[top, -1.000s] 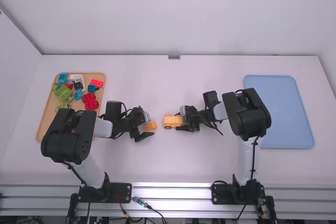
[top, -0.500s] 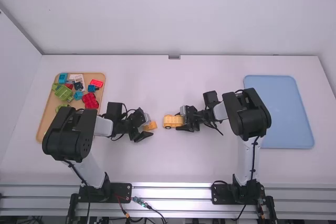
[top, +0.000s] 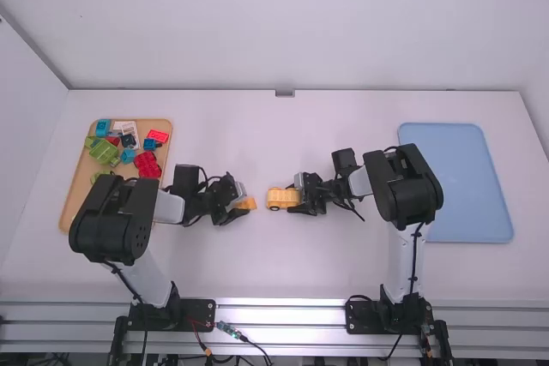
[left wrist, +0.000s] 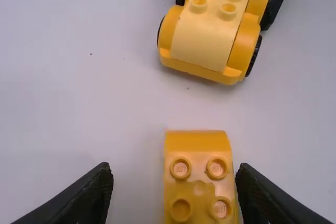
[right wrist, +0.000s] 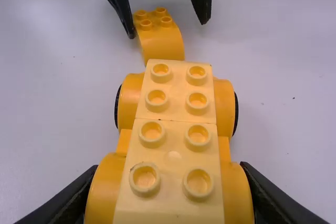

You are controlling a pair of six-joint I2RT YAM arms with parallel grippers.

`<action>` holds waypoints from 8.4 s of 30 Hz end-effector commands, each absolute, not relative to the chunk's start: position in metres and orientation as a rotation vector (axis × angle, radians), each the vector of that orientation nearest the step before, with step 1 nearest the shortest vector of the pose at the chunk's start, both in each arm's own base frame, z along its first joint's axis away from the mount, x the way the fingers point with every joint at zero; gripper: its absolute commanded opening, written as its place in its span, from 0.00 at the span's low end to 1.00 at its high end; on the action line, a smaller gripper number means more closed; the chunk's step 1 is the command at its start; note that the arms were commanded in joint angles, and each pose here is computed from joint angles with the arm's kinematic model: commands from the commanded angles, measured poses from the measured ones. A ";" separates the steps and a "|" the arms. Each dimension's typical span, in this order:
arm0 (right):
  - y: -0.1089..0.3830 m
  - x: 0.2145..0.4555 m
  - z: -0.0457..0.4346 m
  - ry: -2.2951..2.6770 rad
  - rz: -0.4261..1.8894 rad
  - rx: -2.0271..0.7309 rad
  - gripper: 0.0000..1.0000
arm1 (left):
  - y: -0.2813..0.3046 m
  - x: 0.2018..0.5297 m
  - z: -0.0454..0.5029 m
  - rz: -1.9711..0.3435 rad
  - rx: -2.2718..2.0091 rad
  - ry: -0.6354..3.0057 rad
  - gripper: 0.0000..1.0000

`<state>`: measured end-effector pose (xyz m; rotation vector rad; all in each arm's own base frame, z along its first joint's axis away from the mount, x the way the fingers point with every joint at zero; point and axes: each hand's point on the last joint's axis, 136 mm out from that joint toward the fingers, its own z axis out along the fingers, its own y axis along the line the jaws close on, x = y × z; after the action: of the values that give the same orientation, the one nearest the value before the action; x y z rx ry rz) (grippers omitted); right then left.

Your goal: Assemble lego blocks to make yellow taxi

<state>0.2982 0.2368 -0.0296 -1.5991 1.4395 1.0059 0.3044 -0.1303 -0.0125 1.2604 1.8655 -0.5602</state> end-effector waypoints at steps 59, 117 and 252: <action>0.230 0.297 -0.045 1.534 0.998 -1.599 0.28 | -0.135 0.298 -0.017 -0.592 1.270 1.884 0.22; 0.233 0.293 -0.045 1.464 0.976 -1.639 0.25 | -0.231 0.324 0.030 -0.733 1.545 1.723 0.02; 0.240 0.296 -0.039 1.392 0.963 -1.657 0.23 | -0.266 0.279 0.018 -0.746 1.827 1.862 0.03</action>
<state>0.2915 0.2384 -0.0281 -1.6217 1.3810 1.0113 0.3104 -0.2465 0.0248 1.7563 1.9001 -0.5897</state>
